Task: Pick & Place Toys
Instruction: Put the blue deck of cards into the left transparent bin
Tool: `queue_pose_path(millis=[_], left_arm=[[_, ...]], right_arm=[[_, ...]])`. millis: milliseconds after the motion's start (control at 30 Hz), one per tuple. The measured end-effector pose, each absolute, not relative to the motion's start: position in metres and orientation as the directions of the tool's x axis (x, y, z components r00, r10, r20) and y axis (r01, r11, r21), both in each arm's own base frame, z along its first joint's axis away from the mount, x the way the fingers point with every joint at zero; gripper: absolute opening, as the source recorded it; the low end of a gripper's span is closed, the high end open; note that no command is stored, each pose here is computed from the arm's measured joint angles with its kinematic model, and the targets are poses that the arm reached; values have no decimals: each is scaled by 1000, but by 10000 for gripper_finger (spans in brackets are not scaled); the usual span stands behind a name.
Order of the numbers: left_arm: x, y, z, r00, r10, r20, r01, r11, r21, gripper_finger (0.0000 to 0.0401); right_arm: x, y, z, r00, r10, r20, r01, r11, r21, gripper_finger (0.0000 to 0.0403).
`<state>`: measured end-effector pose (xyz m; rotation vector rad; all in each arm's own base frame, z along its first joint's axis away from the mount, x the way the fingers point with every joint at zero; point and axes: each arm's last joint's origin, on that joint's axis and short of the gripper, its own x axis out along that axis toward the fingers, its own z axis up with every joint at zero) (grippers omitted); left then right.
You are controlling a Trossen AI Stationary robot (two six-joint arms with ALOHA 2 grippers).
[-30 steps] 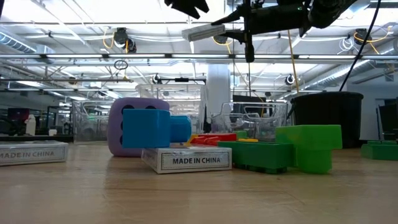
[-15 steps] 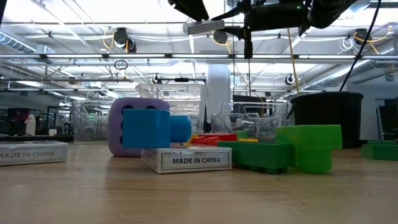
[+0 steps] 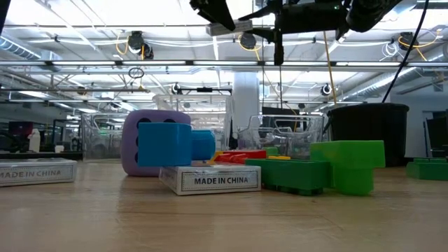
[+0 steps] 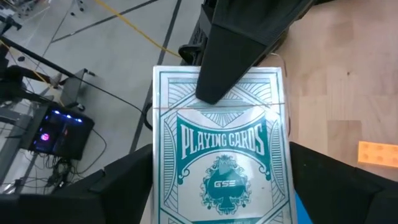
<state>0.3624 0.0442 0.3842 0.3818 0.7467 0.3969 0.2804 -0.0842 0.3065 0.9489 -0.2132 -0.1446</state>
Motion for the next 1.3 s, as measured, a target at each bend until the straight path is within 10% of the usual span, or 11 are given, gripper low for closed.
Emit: queue_pose_path(millis=[467,933,1300], left_arm=[[362,48,384,667,470,-578,-207,862,463,325],[354,48,388,668,448,-594,-196,876,441,298],[274,77,437,621,544,-565,-512,827,233,299]], right_arm=[[280,-84,306,969,-218,117,31,575,817,67],[273,-102,313,959,-225,171,11,634,773,214],[260,-129,316,962,-187,200,-43,618,785,224]])
